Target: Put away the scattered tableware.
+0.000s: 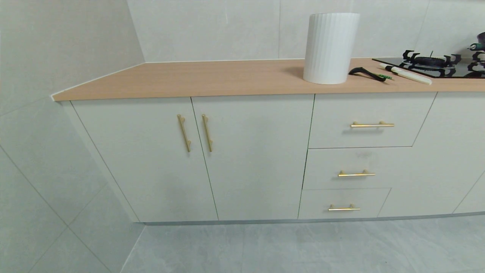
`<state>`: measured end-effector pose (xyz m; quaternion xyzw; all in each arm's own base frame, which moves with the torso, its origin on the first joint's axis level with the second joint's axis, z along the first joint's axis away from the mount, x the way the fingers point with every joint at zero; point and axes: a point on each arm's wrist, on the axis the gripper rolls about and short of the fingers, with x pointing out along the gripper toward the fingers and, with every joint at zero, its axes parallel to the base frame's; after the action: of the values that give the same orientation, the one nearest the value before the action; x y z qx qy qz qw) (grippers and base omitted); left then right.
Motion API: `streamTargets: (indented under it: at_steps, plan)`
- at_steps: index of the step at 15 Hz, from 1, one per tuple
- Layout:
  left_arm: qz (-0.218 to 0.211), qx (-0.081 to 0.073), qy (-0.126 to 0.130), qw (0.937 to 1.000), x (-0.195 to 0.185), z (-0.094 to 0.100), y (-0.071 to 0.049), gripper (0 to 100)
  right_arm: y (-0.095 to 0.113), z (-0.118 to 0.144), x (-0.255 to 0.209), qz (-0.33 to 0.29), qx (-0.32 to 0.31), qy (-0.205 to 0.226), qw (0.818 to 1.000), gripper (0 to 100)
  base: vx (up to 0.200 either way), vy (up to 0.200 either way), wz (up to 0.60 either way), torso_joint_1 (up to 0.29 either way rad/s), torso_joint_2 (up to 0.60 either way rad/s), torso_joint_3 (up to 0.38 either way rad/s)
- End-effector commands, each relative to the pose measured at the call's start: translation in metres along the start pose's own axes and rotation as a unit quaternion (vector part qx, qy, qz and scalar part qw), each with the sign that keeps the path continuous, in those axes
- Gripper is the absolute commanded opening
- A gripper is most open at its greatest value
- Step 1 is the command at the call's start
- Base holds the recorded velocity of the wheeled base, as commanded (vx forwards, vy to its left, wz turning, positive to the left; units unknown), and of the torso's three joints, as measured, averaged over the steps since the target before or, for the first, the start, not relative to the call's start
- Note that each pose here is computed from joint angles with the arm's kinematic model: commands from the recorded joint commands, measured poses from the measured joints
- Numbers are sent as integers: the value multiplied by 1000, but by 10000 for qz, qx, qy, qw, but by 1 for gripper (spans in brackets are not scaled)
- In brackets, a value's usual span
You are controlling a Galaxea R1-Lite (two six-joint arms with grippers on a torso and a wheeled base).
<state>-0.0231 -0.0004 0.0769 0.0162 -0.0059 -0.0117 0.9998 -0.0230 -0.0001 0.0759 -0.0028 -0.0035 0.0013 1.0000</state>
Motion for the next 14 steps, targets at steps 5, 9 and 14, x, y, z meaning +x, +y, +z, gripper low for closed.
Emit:
streamTargets:
  at_steps: [5, 9, 14]
  plan:
    - [-5, -1, 4, 10000, 0, 0, 0, 100, 0, 0, 0, -5, 28, 20, 10000, 100, 0, 0, 0, 0, 0, 0]
    - [-5, 7, 4, 10000, 0, 0, 0, 100, 0, 0, 0, -5, 28, 20, 10000, 100, 0, -150, 0, 2, 3, 1]
    - [-5, -1, 4, 10000, 0, 0, 0, 100, 0, 0, 0, -5, 28, 20, 10000, 100, 0, -160, 0, 3, 2, 3]
